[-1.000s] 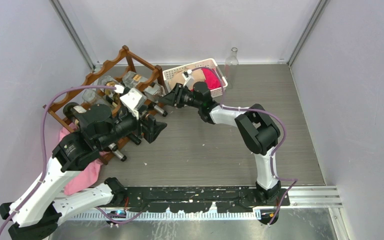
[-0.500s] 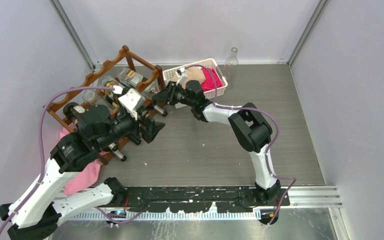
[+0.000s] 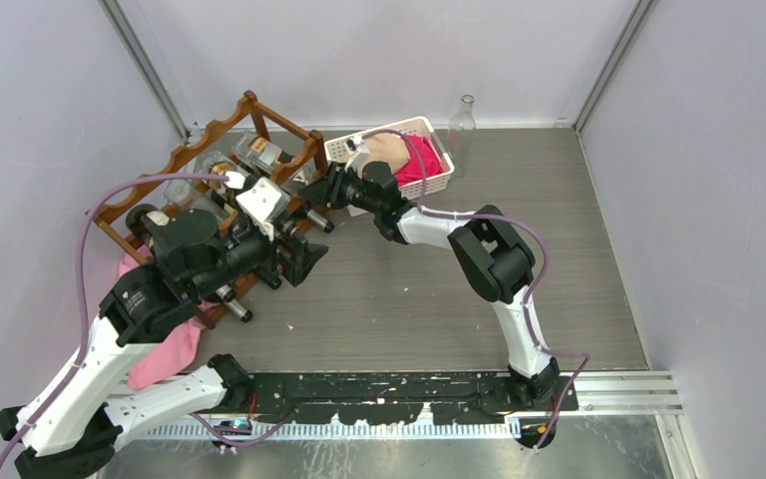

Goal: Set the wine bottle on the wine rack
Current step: Place the wine bottle in the wine rack, then pick up the wine bottle from the center of the board.

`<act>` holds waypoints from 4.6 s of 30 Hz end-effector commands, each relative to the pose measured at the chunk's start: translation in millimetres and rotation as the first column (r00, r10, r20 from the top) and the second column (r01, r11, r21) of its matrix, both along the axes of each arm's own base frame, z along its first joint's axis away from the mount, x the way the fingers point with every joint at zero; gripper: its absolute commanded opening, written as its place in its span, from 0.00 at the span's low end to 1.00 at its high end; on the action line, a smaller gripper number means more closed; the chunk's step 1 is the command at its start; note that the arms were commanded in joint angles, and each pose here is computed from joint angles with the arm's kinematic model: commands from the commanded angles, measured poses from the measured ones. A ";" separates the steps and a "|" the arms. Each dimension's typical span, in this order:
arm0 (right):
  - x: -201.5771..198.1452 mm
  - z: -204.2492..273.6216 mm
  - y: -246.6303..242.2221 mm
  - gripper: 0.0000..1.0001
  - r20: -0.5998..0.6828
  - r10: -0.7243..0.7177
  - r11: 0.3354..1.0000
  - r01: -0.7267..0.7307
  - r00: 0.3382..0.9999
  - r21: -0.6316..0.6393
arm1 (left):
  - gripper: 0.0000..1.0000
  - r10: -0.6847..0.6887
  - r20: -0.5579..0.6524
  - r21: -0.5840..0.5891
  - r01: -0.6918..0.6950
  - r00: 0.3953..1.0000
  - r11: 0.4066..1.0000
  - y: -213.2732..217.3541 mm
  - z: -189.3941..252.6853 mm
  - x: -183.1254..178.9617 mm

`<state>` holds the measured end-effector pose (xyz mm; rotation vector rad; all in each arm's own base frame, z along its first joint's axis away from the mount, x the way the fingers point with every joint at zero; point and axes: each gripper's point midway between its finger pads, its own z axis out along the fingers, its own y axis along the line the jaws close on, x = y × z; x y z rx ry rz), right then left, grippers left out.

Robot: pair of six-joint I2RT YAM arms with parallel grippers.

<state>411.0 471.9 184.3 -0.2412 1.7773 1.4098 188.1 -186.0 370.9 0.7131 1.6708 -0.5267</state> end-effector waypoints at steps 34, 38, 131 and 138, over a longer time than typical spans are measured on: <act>30.0 110.3 17.4 0.04 0.248 -0.149 0.970 0.093 0.957 0.225 | 1.00 0.007 0.063 -0.046 -0.004 0.998 0.999 7.9 27.0 -4.6; 32.7 107.5 17.9 0.05 0.237 -0.154 0.971 0.102 0.959 0.217 | 1.00 0.007 0.064 -0.047 -0.004 0.998 0.999 7.9 26.8 -4.6; -67.9 107.8 -237.4 0.95 0.370 -0.358 0.802 0.486 0.857 -0.349 | 1.00 0.195 -0.369 -0.659 -0.404 0.909 0.635 -1.6 190.7 33.7; -52.8 120.4 -289.6 0.97 0.406 -0.459 0.727 0.597 0.790 -0.339 | 1.00 0.231 -0.214 -0.545 -0.312 0.949 0.779 -11.3 158.2 43.4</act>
